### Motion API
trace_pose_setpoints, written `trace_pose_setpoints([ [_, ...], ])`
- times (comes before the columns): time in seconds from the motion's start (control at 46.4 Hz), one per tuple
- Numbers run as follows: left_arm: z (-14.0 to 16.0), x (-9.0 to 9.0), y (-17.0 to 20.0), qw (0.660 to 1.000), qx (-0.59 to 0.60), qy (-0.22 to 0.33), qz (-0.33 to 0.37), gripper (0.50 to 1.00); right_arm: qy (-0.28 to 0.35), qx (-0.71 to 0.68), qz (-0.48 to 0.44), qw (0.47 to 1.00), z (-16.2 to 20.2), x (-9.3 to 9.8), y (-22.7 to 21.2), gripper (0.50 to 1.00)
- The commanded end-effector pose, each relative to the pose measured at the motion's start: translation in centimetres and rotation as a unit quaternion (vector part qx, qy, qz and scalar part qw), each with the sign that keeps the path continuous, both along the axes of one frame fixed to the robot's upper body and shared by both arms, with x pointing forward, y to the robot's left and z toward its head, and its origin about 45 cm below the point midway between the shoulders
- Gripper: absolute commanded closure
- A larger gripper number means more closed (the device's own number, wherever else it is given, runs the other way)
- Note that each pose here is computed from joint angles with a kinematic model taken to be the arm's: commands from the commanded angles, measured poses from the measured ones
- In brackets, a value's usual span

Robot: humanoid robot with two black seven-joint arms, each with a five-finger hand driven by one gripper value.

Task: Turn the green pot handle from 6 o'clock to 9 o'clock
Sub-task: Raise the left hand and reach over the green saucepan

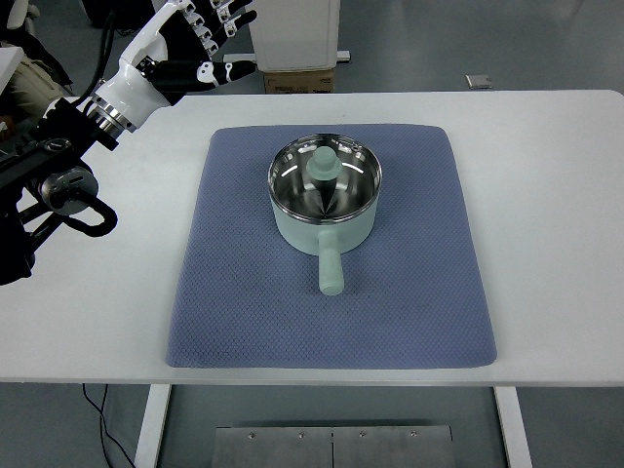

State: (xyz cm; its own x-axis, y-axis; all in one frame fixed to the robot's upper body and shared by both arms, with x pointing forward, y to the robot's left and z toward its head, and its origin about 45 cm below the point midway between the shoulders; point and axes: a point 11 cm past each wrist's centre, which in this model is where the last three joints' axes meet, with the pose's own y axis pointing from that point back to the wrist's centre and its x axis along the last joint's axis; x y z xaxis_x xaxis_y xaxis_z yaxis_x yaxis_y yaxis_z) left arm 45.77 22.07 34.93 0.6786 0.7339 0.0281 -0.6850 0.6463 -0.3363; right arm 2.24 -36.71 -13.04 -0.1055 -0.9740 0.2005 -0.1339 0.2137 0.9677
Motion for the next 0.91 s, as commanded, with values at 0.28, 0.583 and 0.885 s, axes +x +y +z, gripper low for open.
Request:
trace_pose_setpoints([
  [0.28,2.4,-1.7,-2.0,0.994,0.076,-0.063,-0.054,0.5,0.0,0.0,0.0,1.0,0.0,0.0,0.0,0.5],
  [0.583,2.8,-3.3,-3.8,0.98,0.14,-0.108,-0.095,0.5,0.0,0.0,0.0,1.0,0.0,0.0,0.0,0.5],
  [0.885,4.2,-4.8,-5.3,0.966,0.17,-0.145,-0.133,0.5,0.0,0.0,0.0,1.0,0.0,0.0,0.0,0.5],
])
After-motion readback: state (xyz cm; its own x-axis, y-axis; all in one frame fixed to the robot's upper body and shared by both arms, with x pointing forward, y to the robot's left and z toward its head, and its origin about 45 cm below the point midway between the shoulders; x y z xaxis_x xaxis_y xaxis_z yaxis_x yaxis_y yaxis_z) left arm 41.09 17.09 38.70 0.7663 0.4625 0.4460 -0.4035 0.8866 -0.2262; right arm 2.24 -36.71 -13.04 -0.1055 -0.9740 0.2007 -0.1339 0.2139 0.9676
